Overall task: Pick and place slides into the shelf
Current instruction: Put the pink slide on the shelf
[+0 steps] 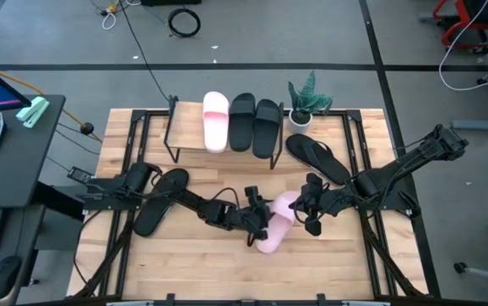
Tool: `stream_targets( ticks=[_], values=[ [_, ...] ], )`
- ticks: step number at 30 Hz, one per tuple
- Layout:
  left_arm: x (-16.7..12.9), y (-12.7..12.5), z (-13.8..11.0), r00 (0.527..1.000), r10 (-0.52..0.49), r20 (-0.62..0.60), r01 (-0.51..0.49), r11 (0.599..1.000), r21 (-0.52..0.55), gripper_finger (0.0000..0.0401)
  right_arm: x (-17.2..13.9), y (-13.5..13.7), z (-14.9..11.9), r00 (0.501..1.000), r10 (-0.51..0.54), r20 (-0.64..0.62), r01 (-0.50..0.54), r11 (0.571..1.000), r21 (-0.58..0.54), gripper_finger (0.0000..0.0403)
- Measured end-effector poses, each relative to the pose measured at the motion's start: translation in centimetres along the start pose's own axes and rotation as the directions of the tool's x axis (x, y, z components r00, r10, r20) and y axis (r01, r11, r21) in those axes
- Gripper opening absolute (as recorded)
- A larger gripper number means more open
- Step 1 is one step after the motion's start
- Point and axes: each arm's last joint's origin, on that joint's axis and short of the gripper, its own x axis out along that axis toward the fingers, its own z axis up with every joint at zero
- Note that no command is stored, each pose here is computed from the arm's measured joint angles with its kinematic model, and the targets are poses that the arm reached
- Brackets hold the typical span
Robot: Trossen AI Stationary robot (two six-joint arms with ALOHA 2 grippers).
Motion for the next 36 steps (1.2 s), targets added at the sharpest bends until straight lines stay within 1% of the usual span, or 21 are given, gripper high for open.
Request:
stream_targets(
  ticks=[6,10,13,21,25,30,36],
  values=[
    [1.0,1.5,-0.1,0.999,0.029,-0.015,-0.029,0.999,-0.016,0.0191,0.0,0.0,0.0,1.000,0.000,-0.001,0.000,1.000,-0.024,0.0009],
    [1.3,1.7,-0.1,1.000,-0.018,-0.017,0.018,1.000,-0.022,0.0193,0.0,0.0,0.0,1.000,0.000,-0.001,0.000,1.000,-0.025,0.0009],
    [1.3,1.6,-0.2,1.000,-0.024,-0.016,0.024,0.999,-0.021,0.0196,0.0,0.0,0.0,1.000,0.000,-0.001,0.000,1.000,-0.025,0.0010],
    [2.7,2.9,-0.8,1.000,0.009,-0.027,-0.010,0.999,-0.044,0.0189,0.0,0.0,0.0,1.000,0.000,-0.001,0.000,1.000,-0.026,0.0009],
    [3.2,3.4,-0.9,1.000,0.021,-0.023,-0.023,0.996,-0.091,0.0182,0.0,0.0,0.0,1.000,0.000,-0.001,0.000,1.000,-0.026,0.0011],
    [3.8,4.0,-1.0,1.000,-0.021,-0.011,0.020,0.993,-0.120,0.0159,0.0,0.0,0.0,1.000,0.000,-0.002,0.000,0.999,-0.036,0.0010],
    [4.5,4.7,-0.9,0.994,-0.107,0.029,0.111,0.981,-0.162,0.0109,0.0,0.0,0.0,1.000,0.000,-0.002,0.000,0.999,-0.045,0.0010]
  ],
)
